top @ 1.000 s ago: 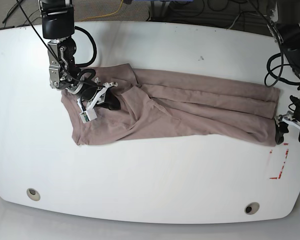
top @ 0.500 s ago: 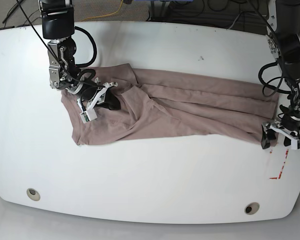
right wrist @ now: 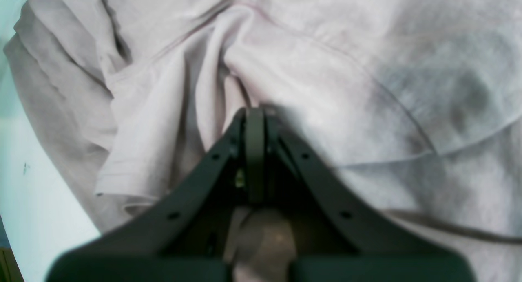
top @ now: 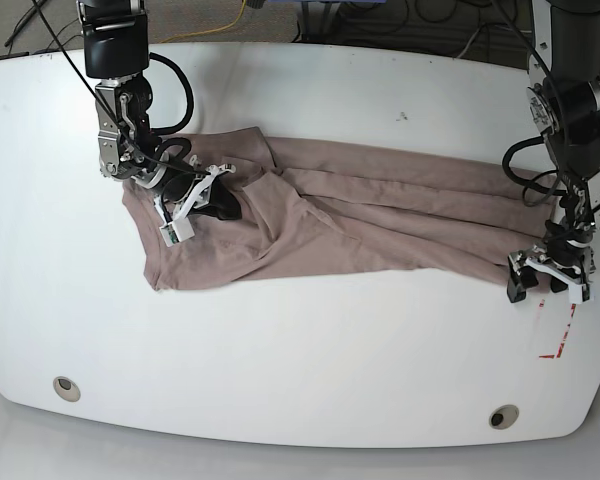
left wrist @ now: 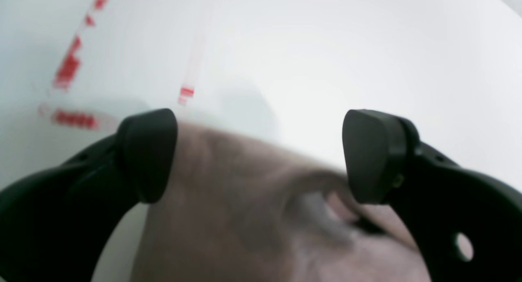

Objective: Layout the t-shirt on the table in an organized manner, then fold the t-shirt properly
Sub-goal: 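Release the strip end and lower the left gripper onto the hem edge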

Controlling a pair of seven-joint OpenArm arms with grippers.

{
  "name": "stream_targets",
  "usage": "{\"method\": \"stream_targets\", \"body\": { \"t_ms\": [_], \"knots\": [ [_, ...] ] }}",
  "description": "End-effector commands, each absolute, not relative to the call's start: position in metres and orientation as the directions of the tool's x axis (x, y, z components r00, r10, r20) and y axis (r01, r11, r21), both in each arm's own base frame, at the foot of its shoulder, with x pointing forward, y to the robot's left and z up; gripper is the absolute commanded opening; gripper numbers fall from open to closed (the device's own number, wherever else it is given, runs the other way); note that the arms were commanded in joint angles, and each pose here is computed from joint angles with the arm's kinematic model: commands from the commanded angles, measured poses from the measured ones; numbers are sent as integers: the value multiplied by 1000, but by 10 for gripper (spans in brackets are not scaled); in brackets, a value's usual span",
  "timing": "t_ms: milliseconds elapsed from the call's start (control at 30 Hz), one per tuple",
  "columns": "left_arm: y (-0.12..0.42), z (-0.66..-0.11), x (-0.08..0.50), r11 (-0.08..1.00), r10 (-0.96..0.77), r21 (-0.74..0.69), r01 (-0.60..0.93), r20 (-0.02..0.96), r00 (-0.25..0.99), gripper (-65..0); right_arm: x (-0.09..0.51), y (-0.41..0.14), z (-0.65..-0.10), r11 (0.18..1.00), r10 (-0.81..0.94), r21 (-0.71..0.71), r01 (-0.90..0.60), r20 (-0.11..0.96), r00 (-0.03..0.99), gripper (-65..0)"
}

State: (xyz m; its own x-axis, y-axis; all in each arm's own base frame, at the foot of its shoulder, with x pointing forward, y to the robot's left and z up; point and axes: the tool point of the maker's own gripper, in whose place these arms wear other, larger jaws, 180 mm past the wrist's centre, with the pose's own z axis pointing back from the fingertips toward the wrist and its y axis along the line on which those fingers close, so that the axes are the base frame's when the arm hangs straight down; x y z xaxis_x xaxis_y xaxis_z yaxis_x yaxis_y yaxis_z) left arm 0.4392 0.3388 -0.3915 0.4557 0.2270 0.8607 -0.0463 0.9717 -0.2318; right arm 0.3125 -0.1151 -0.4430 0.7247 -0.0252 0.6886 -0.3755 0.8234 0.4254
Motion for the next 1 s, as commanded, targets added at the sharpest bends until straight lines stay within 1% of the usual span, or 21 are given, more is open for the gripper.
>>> {"method": "stream_targets", "body": {
  "t_ms": [0, 367, 800, 900, 967],
  "knots": [
    [353, -368, 452, 972, 233, -223, -71, 890, 391, -57, 286, -131, -473, 860, 106, 355, -368, 580, 807, -650],
    [356, -383, 445, 970, 243, -208, -127, 878, 413, -57, 286, -131, -473, 859, 108, 354, -369, 581, 807, -650],
    [345, -389, 445, 968, 250, -222, -116, 871, 424, -62, 286, -131, -473, 859, 108, 354, -369, 581, 807, -650],
    [344, -390, 446, 968, 252, -224, -116, 870, 423, -115, 286, -131, -473, 859, 108, 354, -369, 581, 807, -650],
    [344, -390, 446, 968, 252, -224, -116, 870, 423, -189, 286, -131, -473, 859, 108, 354, -369, 581, 807, -650]
  ]
}}
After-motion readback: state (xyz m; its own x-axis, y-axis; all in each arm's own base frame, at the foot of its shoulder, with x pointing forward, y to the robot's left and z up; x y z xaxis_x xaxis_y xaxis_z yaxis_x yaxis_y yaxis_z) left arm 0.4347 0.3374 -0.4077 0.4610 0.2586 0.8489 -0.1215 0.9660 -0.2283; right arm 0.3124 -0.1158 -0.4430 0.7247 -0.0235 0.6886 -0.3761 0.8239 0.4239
